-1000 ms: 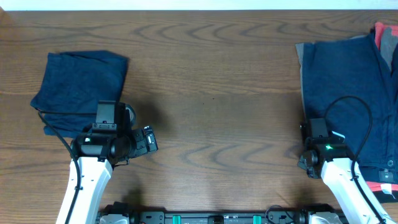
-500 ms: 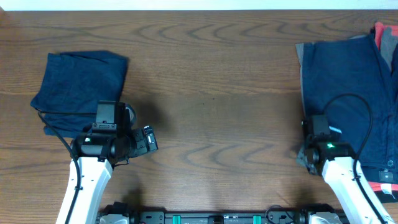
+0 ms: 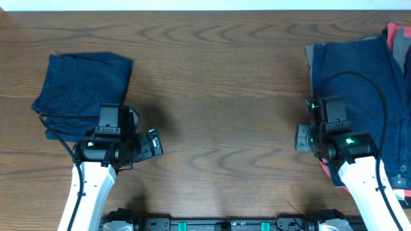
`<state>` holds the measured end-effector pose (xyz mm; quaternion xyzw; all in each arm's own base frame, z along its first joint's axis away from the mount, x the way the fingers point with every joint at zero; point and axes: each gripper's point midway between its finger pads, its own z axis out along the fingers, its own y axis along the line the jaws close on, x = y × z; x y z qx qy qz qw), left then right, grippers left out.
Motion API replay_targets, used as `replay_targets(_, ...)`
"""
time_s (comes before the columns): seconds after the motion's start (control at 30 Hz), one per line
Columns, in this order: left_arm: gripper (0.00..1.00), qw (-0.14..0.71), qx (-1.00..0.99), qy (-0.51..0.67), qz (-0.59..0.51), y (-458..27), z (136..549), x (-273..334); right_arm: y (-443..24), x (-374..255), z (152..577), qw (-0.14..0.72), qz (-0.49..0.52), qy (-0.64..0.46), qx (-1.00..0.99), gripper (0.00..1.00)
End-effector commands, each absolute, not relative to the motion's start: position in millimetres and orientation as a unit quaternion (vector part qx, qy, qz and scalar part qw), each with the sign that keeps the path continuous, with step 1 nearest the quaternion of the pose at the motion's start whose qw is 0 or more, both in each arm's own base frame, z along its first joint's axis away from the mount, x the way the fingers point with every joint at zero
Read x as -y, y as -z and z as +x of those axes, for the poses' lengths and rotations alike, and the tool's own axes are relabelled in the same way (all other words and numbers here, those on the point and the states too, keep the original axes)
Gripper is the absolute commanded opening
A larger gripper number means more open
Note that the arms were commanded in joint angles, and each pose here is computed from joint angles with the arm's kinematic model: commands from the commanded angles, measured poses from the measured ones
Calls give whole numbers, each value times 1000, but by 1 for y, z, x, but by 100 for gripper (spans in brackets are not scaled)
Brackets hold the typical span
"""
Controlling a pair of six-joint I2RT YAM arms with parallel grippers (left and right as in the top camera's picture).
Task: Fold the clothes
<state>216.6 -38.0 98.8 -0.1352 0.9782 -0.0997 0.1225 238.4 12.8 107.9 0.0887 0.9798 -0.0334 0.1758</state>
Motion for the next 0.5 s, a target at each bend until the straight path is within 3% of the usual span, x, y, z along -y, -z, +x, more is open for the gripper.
replay_targets(0.0,98,131,-977,101,-138,-104,221,37,-101,28,223,157,159,145,-964,45)
replay_targets(0.13,98,131,-977,101,-138,-104,221,37,-74,40,201,109,178,169,-963,45)
replay_targets(0.23,98,131,-977,101,-138,-104,221,37,-53,48,187,83,204,177,-959,57)
replay_targets(0.47,98,131,-977,101,-138,-104,221,37,-24,67,171,67,253,190,-946,54)
